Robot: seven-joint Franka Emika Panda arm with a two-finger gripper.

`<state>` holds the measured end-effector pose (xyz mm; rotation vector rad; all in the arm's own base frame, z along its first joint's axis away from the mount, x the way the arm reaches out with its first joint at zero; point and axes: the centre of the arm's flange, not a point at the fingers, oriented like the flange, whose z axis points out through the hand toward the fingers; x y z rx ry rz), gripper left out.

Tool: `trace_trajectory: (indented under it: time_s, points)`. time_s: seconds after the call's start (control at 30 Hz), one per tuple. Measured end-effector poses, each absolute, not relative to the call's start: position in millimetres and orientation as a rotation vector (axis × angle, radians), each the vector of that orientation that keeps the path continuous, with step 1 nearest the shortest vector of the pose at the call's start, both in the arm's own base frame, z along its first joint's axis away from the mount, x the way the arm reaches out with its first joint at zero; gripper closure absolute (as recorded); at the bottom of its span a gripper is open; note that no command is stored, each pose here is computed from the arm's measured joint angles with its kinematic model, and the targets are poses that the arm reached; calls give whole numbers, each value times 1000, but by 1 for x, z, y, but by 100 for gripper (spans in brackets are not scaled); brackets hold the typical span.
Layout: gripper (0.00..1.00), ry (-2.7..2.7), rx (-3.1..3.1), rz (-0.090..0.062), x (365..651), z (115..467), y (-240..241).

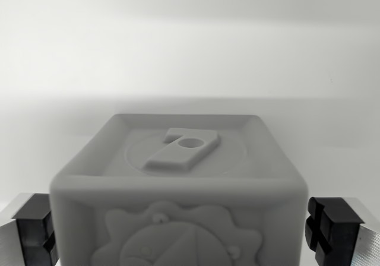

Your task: Destack cube

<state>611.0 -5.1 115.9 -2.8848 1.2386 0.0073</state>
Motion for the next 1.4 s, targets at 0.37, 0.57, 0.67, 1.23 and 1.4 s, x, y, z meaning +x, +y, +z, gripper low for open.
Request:
trace_trajectory:
  time_s: [0.37, 0.57, 0.67, 1.23, 1.4]
  points:
    - [0, 1239, -2885, 7, 611, 116, -5]
    - [0, 1238, -2885, 4, 612, 120, -5]
    - [0, 1238, -2885, 1, 612, 125, -5]
    - [0, 1240, -2886, -2, 612, 164, -5]
    - [0, 1240, -2886, -4, 613, 179, -5]
